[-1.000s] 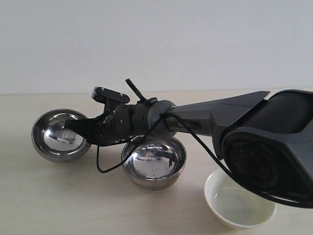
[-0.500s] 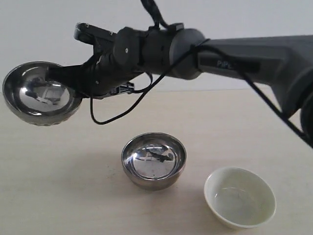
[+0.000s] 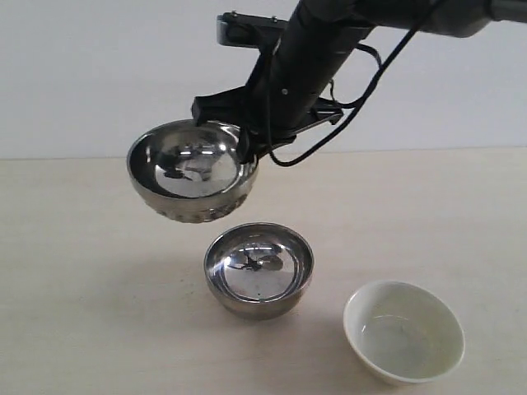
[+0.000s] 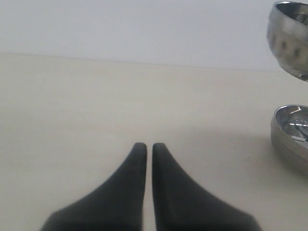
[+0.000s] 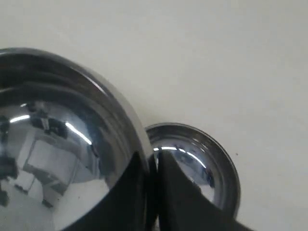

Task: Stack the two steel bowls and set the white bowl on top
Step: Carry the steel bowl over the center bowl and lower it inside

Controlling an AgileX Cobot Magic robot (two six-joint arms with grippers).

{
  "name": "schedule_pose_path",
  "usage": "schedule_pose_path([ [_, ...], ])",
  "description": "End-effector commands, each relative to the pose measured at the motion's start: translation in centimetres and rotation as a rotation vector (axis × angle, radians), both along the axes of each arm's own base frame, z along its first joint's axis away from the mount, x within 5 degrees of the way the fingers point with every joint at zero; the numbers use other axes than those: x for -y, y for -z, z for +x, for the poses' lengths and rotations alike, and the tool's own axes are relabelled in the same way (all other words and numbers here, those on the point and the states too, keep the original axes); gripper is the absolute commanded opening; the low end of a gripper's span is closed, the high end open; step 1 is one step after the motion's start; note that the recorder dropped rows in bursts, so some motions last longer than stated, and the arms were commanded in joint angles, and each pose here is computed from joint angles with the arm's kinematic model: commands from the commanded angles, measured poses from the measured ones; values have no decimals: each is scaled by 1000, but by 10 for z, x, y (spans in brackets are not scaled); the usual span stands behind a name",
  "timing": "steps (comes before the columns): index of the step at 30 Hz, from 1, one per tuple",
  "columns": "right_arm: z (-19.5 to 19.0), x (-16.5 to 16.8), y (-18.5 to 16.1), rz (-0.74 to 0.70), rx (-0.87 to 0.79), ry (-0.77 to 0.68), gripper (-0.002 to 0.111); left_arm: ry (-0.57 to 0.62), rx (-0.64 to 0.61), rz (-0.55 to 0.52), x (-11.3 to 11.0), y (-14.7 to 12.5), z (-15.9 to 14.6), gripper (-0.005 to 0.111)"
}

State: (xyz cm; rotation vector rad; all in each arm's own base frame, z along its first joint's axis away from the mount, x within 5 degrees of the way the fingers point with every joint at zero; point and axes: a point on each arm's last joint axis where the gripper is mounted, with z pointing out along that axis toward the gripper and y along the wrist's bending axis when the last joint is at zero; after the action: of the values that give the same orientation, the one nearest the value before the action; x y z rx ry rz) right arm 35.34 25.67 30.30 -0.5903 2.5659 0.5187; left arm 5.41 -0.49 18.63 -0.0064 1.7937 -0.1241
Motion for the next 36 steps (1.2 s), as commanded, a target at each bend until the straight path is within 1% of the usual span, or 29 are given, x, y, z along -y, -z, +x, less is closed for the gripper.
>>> schedule_pose_path([
  [1, -5, 25, 7, -49, -34, 0, 0, -3, 2, 1, 0, 1, 0, 4],
  [6, -6, 40, 40, -100, -75, 5, 0, -3, 2, 1, 0, 1, 0, 4],
  [12, -8, 43, 60, -111, -67, 12, 0, -3, 2, 1, 0, 1, 0, 4],
  [19, -5, 41, 68, -104, -61, 13, 0, -3, 2, 1, 0, 1, 0, 4],
  [22, -2, 38, 73, -74, -62, 29, 0, -3, 2, 1, 0, 1, 0, 4],
  [28, 3, 35, 90, -80, -77, 30, 0, -3, 2, 1, 0, 1, 0, 4],
  [36, 6, 34, 93, -72, -62, 38, 0, -3, 2, 1, 0, 1, 0, 4],
])
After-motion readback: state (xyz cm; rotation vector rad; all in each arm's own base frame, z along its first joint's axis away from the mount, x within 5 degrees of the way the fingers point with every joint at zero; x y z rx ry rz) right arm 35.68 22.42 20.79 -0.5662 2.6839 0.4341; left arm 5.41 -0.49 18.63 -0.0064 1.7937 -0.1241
